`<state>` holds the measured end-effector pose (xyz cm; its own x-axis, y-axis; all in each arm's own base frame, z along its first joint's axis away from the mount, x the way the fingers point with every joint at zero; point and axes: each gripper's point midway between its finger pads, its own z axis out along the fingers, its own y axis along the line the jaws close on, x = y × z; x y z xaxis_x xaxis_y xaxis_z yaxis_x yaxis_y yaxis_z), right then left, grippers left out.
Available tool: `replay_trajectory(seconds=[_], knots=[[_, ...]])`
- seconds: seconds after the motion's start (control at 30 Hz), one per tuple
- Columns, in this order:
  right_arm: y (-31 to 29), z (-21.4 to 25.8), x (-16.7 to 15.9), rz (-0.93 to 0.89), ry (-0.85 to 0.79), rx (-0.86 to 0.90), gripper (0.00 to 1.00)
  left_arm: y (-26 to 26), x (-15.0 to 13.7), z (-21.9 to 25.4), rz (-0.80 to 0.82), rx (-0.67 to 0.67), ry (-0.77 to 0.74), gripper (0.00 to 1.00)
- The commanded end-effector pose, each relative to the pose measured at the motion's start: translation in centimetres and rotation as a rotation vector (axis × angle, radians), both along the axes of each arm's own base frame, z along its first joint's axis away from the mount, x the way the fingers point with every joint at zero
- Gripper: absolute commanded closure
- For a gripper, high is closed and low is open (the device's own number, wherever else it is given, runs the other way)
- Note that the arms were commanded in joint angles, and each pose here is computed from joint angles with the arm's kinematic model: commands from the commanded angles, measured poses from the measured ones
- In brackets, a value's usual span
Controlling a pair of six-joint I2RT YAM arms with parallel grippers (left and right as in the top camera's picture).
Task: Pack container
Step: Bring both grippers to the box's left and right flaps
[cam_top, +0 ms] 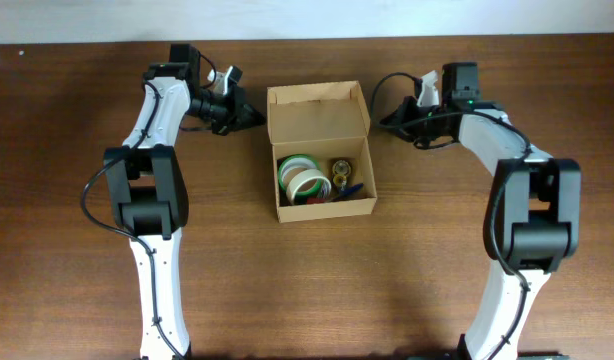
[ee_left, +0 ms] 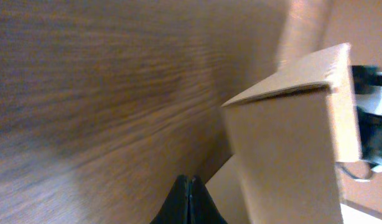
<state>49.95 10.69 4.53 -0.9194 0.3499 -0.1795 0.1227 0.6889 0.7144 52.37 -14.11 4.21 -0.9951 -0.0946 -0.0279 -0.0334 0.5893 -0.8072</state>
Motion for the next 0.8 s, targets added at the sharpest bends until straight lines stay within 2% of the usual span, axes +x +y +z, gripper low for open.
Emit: replay_trajectory(seconds=[0.0, 0.17, 0.3, 0.47, 0.63, 0.77], knots=[[1.8, -0.3, 0.2, 0.06, -0.018, 0.051, 0.97, -1.3, 0.5, 1.0, -0.004, -0.125, -0.001, 0.98], [3.0, 0.4, 1.0, 0.081, -0.063, 0.123, 0.97, -2.1, 2.0, 3.0, 0.006, -0.236, -0.052, 0.98], [4.0, 2.9, 2.2, 0.109, -0.149, 0.219, 0.96, -2.4, 2.8, 4.0, 0.012, -0.28, -0.076, 0.98], [4.4, 4.6, 3.2, 0.102, -0.197, 0.28, 0.96, -2.3, 2.8, 4.0, 0.016, -0.278, -0.071, 0.98], [4.4, 4.7, 3.3, 0.1, -0.201, 0.281, 0.96, -1.6, 2.9, 2.8, 0.047, -0.232, -0.042, 0.98], [4.4, 4.7, 3.3, 0.098, -0.201, 0.279, 0.97, -1.9, 2.7, 2.5, 0.039, -0.257, -0.022, 0.98]])
